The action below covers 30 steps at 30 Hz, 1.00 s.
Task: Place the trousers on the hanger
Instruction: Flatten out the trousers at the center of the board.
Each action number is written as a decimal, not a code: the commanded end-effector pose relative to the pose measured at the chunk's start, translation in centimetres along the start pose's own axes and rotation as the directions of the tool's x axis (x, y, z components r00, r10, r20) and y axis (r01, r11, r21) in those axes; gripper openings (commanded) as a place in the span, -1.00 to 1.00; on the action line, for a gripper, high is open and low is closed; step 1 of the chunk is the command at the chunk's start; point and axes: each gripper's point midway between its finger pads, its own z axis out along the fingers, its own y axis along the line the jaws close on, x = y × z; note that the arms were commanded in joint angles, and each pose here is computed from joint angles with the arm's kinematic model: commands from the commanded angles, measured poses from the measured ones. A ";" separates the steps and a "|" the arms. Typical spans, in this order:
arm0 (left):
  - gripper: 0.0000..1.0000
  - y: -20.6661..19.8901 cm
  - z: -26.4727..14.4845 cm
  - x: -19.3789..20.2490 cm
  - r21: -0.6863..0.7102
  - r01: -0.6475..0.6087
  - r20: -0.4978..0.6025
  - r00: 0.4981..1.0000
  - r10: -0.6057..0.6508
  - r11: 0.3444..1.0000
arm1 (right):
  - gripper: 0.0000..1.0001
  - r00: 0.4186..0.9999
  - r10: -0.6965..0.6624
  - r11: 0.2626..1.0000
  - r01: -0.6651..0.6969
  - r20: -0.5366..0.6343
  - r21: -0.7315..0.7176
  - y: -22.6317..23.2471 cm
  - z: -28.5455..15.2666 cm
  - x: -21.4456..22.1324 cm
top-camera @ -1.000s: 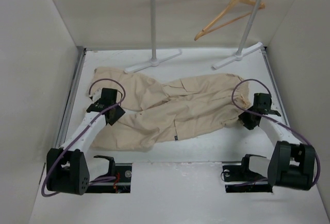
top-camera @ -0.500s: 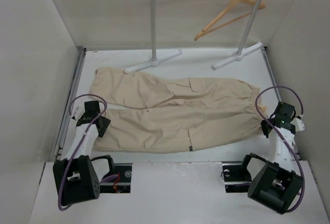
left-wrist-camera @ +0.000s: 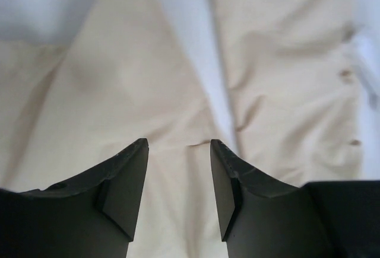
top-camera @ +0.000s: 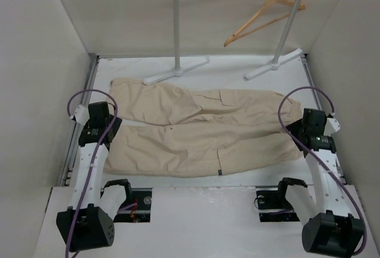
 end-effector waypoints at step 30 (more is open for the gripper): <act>-0.66 -4.4 17.4 -6.5 -0.154 0.024 -0.092 0.995 -0.039 0.988 | 0.07 0.817 -0.539 0.706 0.309 -0.202 -0.637 9.7 -7.6 15.7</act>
